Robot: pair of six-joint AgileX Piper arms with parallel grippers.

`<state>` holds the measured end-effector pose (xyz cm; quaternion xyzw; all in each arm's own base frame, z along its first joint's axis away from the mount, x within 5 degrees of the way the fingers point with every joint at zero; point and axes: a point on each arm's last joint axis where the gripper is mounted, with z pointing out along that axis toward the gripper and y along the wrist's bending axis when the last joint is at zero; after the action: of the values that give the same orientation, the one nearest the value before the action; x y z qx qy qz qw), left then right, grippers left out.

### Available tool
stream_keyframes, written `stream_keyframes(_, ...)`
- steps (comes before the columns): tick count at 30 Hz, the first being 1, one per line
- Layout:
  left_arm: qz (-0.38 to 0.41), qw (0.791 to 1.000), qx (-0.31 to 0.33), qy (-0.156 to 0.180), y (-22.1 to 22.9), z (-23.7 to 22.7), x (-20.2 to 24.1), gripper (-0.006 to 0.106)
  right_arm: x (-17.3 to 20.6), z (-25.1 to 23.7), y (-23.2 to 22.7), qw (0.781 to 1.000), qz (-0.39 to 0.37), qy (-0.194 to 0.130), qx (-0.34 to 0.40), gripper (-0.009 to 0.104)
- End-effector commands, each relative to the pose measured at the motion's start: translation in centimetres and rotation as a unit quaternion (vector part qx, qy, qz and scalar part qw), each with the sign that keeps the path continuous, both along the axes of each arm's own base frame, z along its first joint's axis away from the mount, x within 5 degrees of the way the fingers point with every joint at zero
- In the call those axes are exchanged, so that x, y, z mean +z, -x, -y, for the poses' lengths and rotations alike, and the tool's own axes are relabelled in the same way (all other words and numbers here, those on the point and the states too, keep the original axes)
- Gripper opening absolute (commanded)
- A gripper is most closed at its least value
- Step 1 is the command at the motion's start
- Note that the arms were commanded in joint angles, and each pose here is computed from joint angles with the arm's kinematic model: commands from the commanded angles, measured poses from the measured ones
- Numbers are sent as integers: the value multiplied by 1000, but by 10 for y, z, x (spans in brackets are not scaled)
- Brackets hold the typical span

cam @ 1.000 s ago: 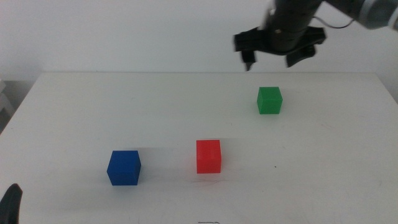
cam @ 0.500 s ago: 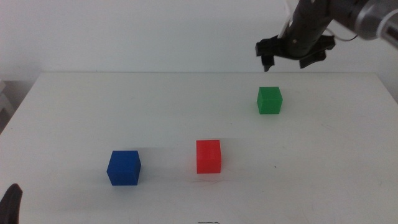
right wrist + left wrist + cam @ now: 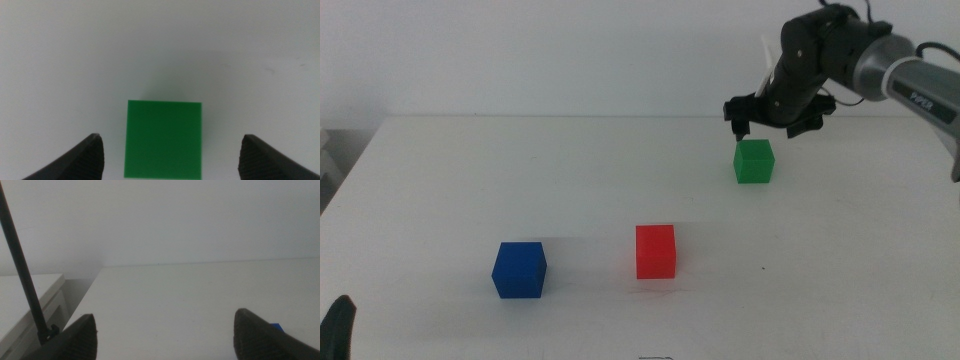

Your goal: Stack red cubes first, then green, then blue cubes in a specific spot.

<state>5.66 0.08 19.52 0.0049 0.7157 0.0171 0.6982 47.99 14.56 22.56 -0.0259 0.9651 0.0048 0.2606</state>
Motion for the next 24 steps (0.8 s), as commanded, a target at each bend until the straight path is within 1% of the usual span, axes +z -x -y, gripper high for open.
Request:
stream_keyframes(1,50,999,1,7,2,0,9,94,36,7,-2,998,62,-13,-2,94)
stream_keyframes(6,50,999,1,7,2,0,9,94,19,6,-9,998,55,-16,-2,94)
stream_keyframes(12,50,999,1,7,2,0,9,94,8,4,-15,998,62,-24,0,94)
stream_keyframes(15,50,999,1,7,2,0,9,94,4,3,-16,998,61,-23,1,92)
stream_keyframes(17,50,999,1,7,2,0,9,94,1,3,-16,998,57,-22,1,88)
stream_keyframes(20,50,999,1,7,2,0,9,94,-4,3,-17,998,51,-20,0,80)
stream_keyframes(22,50,999,1,7,2,0,9,94,-5,3,-17,999,51,-20,1,70)
stream_keyframes(23,50,999,1,7,2,0,9,94,-5,3,-17,999,51,-19,1,58)
stream_keyframes(24,50,999,1,7,2,0,9,94,-5,3,-18,998,52,-19,1,50)
